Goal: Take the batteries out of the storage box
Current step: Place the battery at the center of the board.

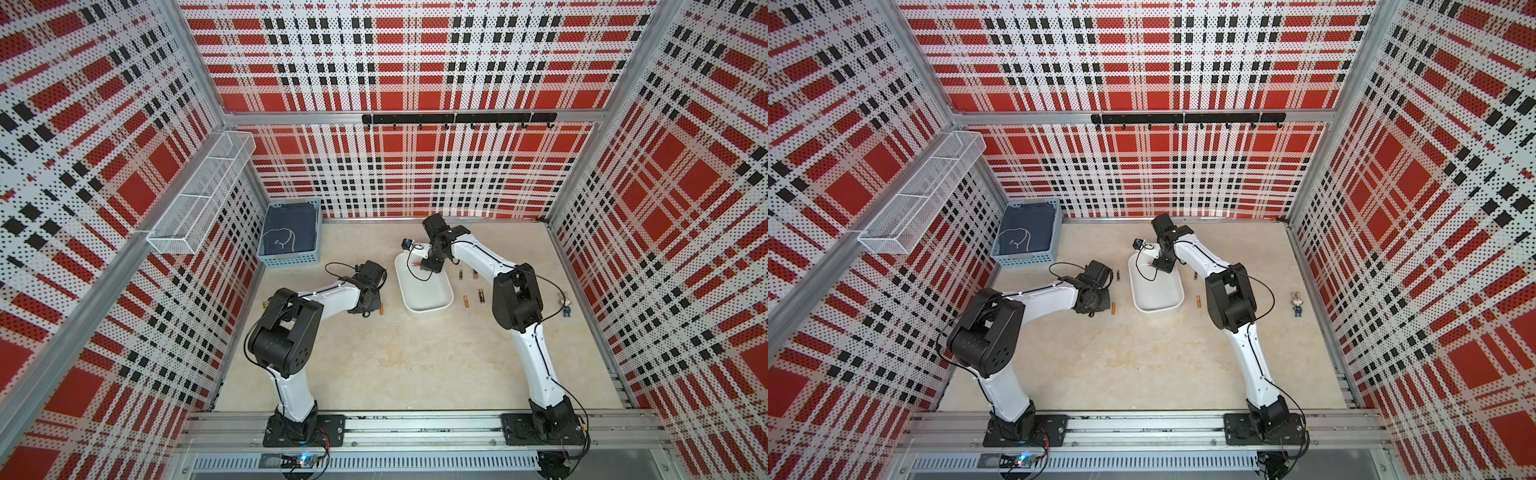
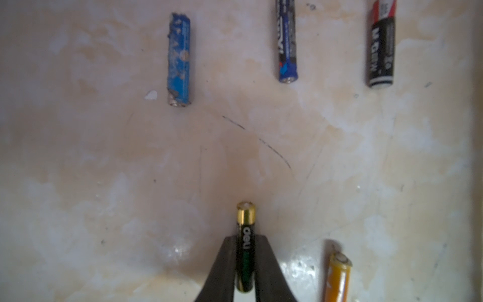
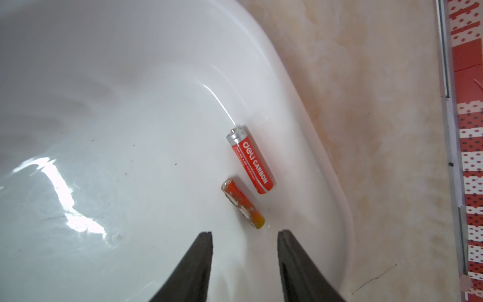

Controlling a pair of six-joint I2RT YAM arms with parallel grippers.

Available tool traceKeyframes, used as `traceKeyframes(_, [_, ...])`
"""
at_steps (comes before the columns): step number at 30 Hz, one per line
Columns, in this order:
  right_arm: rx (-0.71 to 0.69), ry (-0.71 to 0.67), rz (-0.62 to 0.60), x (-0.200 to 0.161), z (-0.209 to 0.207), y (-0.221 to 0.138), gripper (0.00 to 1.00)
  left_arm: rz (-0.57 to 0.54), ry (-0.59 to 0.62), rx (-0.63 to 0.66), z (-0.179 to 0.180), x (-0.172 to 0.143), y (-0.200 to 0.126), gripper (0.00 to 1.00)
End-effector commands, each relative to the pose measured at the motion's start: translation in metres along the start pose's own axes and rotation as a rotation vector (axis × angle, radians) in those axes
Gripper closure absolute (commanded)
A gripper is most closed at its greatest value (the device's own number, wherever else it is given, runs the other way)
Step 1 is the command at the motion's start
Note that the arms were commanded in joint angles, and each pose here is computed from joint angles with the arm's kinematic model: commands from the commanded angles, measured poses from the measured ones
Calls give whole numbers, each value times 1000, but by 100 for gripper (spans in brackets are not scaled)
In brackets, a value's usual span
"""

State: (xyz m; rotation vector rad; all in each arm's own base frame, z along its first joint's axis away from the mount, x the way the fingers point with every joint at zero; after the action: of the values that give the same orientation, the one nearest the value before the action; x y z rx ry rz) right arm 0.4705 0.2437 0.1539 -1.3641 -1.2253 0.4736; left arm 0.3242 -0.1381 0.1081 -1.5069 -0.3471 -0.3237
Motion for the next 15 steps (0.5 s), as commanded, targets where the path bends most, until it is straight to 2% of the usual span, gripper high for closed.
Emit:
traceKeyframes(1, [-12,-21,-8,-3,-5,12,52,75,31,18,3,-19,4,84])
traceKeyframes(4, [-19,-33,5,-5,-6,19,53,80,32,10,2,-23,2,89])
traceKeyframes(7, [-19,-38,10,-6,-6,22,59,94,31,10,1,-29,1,89])
traceKeyframes(15, [-9,-48,23,-10,-3,30,58,111,35,6,-3,-39,-1,90])
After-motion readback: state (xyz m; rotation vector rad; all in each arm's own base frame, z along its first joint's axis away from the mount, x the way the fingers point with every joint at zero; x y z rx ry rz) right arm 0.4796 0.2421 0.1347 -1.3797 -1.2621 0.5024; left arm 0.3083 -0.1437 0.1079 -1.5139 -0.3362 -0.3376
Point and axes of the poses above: each gripper's point midway between its finger pads, its own y axis out along the fingers, its own z axis along the line the jaws close on, x = y × z, the point moved 10 cm from there along -y, back along the fingers, and after that the axes turned 8 degrees about y, right-handed, at the moved point
